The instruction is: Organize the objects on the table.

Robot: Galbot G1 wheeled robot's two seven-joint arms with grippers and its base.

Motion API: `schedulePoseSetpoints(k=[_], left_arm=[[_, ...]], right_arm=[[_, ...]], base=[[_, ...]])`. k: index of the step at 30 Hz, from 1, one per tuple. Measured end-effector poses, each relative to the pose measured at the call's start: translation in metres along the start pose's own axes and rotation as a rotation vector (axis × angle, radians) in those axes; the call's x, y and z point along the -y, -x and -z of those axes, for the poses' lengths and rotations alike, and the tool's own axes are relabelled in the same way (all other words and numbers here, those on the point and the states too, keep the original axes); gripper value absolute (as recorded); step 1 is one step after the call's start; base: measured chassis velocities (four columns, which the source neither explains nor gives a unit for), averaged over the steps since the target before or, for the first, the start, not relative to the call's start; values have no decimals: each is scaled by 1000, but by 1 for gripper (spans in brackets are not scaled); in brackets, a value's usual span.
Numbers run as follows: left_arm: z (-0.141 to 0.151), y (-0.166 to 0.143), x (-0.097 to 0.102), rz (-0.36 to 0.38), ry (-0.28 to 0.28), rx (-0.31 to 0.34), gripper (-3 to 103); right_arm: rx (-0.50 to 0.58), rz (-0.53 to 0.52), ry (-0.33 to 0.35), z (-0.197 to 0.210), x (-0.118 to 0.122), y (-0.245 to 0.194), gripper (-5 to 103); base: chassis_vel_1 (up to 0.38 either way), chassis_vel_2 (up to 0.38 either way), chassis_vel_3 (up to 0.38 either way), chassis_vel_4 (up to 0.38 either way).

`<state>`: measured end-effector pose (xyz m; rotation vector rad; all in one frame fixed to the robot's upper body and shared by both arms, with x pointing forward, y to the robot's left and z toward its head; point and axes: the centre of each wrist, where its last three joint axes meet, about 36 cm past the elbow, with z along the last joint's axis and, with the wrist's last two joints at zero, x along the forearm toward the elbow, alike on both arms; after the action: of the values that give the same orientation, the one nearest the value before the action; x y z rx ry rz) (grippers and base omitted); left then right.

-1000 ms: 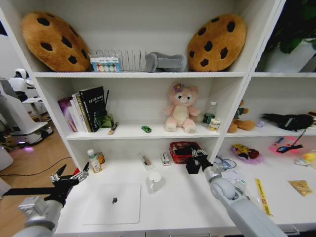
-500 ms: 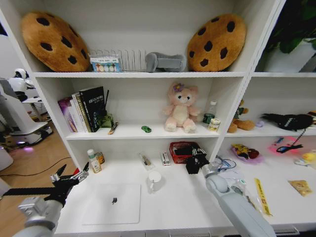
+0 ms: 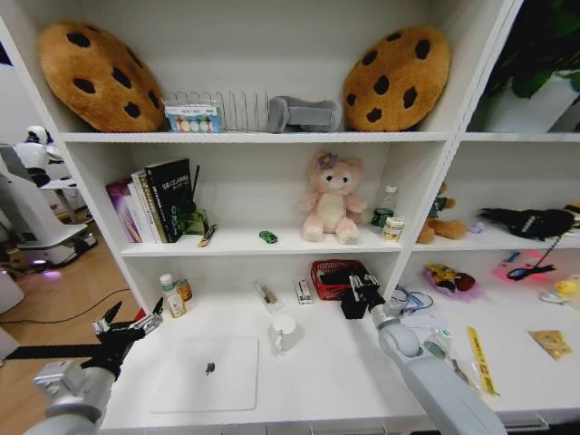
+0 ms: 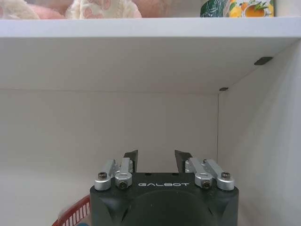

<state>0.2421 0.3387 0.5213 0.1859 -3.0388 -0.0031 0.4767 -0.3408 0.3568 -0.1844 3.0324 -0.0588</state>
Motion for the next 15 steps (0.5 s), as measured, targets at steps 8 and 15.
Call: schedulePoseSetpoints(k=[8,15], left_arm=[[0,0,0,0,0,0,100],[0,0,0,0,0,0,100]], right_arm=[[30,16,0,18,1,-10,78],[126,67,-42,64,-10,-59,99]], base=[[0,0,0,0],[0,0,0,0]])
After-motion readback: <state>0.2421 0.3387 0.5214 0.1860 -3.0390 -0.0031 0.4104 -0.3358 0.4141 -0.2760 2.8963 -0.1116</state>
